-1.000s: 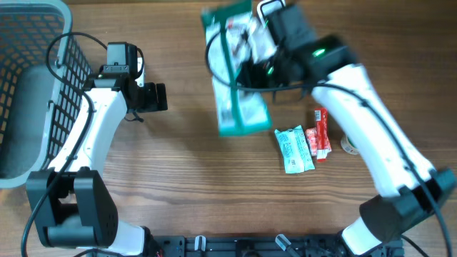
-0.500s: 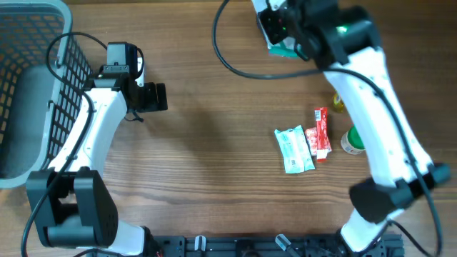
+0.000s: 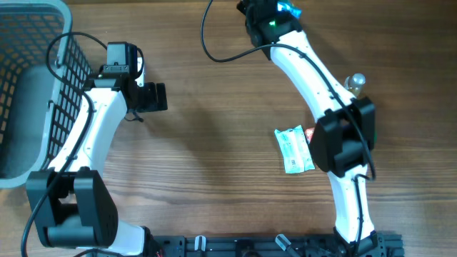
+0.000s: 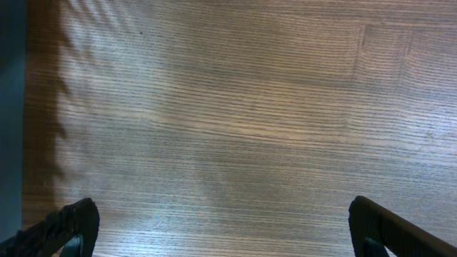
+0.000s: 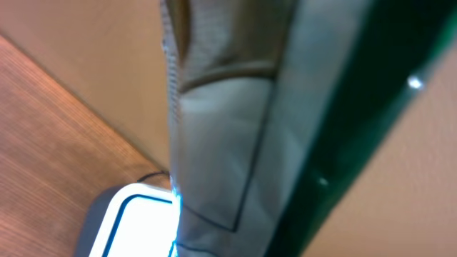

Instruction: Scan the item barcode

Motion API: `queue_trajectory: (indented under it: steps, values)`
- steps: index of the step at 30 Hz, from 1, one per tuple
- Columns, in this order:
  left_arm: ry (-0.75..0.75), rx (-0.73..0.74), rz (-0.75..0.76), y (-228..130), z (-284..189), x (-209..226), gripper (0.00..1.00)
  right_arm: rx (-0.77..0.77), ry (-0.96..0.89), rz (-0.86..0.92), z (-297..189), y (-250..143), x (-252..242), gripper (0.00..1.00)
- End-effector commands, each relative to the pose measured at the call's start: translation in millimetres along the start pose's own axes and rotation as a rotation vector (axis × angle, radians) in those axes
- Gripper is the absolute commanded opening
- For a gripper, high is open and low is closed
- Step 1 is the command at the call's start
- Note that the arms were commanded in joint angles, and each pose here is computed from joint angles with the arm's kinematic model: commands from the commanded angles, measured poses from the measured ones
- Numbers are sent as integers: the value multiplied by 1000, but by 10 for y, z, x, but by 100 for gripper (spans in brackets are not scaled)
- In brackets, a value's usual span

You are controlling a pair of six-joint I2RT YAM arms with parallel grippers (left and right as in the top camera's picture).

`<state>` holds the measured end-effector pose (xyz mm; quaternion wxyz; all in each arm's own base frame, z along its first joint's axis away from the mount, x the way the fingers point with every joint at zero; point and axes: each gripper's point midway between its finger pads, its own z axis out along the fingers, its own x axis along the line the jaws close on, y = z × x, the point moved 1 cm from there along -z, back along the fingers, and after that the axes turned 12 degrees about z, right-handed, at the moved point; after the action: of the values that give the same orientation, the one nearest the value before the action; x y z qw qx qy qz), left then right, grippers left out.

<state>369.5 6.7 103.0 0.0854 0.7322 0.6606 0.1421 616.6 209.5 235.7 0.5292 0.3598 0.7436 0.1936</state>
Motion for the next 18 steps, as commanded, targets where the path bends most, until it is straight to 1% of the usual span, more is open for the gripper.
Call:
queue_trajectory:
  steps: [1, 4, 8, 10, 12, 16, 18]
  values:
    - [6, -13, 0, 38, -25, 27, 100, -1, -47, -124, 209, -87, 109, 4]
    - [6, -13, 0, 38, -25, 27, 100, -12, -52, -131, 368, -168, 240, 4]
    - [6, -13, 0, 38, -25, 27, 100, 1, 13, -140, 462, -298, 470, 4]
    - [6, -13, 0, 38, -25, 27, 100, 21, 47, -111, 477, -372, 557, 4]
    - [6, -13, 0, 38, -25, 27, 100, 50, 103, -40, 465, -455, 669, 4]
    - [6, -13, 0, 39, -25, 27, 100, 67, 228, 7, 423, -528, 896, 4]
    - [6, -13, 0, 39, -25, 27, 100, 91, 260, 51, 403, -579, 961, 4]
